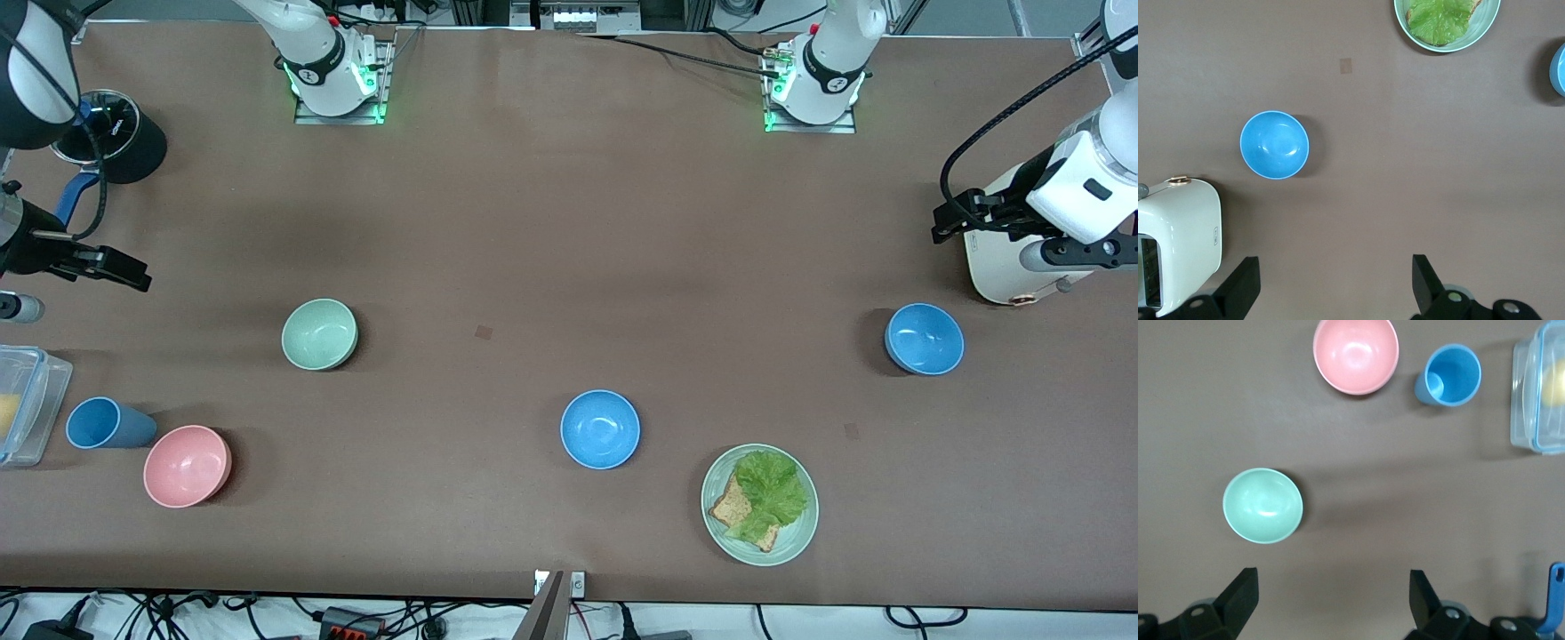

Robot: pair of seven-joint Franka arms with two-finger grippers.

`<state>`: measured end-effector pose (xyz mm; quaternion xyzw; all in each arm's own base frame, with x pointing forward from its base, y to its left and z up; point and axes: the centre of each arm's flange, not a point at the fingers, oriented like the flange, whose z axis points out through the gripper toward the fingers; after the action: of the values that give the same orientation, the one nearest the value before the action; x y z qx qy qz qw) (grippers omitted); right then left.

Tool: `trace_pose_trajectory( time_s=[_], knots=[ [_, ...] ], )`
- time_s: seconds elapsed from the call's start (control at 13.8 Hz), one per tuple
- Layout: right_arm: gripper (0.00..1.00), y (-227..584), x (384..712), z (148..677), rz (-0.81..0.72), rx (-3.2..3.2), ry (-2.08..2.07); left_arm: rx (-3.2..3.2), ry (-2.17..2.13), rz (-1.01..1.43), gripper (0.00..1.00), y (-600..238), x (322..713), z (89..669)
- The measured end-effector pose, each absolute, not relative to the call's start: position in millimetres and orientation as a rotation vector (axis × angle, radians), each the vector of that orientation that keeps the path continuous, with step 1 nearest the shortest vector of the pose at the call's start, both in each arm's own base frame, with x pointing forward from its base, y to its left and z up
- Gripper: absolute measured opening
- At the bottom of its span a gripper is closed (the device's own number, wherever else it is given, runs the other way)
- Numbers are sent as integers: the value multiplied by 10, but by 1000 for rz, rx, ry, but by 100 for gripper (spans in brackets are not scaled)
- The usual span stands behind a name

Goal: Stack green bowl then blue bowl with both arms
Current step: 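Reach the right gripper toward the pale green bowl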

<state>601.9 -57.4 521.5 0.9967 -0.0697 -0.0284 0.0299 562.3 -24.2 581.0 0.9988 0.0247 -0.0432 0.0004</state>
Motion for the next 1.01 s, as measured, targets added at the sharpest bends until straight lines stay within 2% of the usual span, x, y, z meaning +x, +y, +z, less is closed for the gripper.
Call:
trace_pose_trajectory(
  time_s=[0.22,0.51,0.79,1.01],
  knots=[
    [100,-544,5856,5254,-236,3069,-214,3137,79,-136,100,-237,5624,5810],
    [100,-456,5719,5644,-177,3083,-197,3136,87,-137,100,-208,5628,5804],
    [100,-208,5949,5379,-192,3069,-122,3136,88,-139,100,-205,5631,5799],
    [100,-36,6184,5212,-94,3063,-72,3136,88,-140,100,-205,5633,5795]
  ],
)
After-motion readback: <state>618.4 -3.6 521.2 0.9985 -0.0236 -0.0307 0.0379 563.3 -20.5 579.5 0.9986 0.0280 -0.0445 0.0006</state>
